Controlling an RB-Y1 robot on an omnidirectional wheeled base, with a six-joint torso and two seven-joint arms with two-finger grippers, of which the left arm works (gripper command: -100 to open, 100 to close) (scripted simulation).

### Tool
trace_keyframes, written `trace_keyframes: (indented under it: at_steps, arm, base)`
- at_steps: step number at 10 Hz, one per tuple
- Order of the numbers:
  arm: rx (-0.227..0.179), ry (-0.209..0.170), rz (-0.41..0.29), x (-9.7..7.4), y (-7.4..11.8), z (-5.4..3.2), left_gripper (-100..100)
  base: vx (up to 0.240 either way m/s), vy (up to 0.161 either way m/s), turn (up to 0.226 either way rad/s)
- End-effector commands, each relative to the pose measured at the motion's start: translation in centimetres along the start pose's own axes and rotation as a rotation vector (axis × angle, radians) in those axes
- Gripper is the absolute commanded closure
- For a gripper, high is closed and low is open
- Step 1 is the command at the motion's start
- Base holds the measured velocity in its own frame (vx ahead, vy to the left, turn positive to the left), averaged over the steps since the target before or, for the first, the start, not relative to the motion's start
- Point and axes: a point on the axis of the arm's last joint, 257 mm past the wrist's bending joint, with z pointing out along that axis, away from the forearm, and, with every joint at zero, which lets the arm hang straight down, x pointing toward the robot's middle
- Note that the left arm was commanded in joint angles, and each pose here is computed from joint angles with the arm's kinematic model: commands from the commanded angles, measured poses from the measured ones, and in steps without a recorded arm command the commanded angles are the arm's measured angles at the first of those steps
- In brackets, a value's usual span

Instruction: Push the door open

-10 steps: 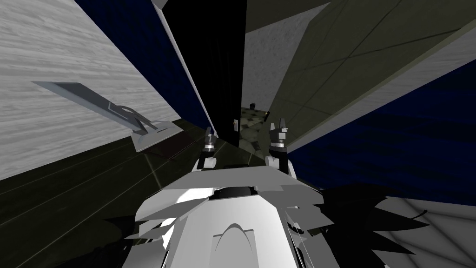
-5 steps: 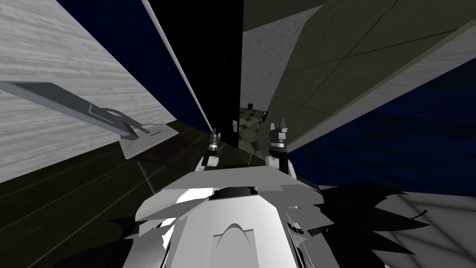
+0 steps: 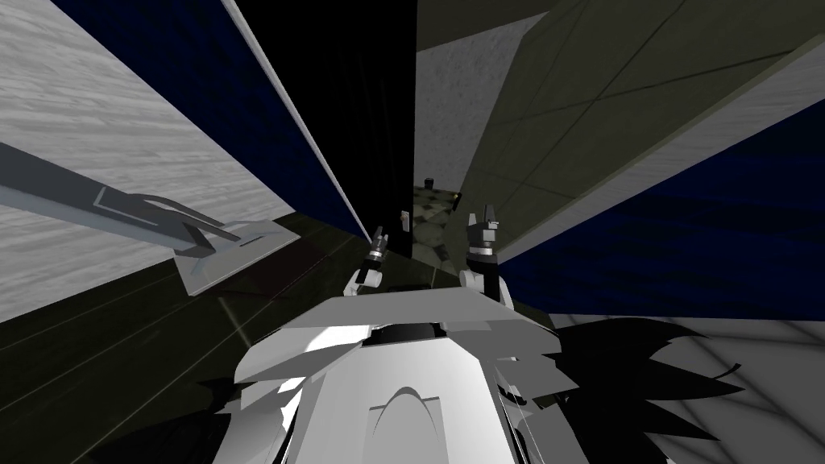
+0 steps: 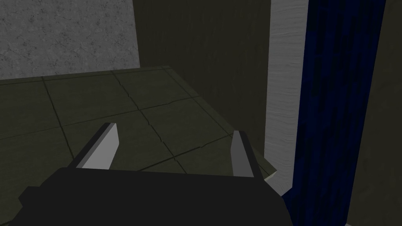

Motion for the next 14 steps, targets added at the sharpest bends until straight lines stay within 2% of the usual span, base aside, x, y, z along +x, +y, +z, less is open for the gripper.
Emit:
trace_keyframes:
  at_steps: [1,2,6,7,14]
  arm:
    - [-0.034,0.019,0.0,0.8,1.7,0.09,-100]
    - [-0.034,0.019,0.0,0.8,1.7,0.09,-100]
    - [-0.112,0.061,0.004,2.2,5.4,0.14,-100]
    - [-0.146,0.078,0.008,2.8,6.9,0.07,-100]
    - [-0.252,0.132,0.027,4.3,11.7,-0.49,-100]
  base:
    - [0.088,0.05,-0.1]
    - [0.059,0.033,-0.037]
    - [0.07,0.046,-0.091]
    - [0.108,0.076,-0.149]
    - [0.098,0.061,-0.08]
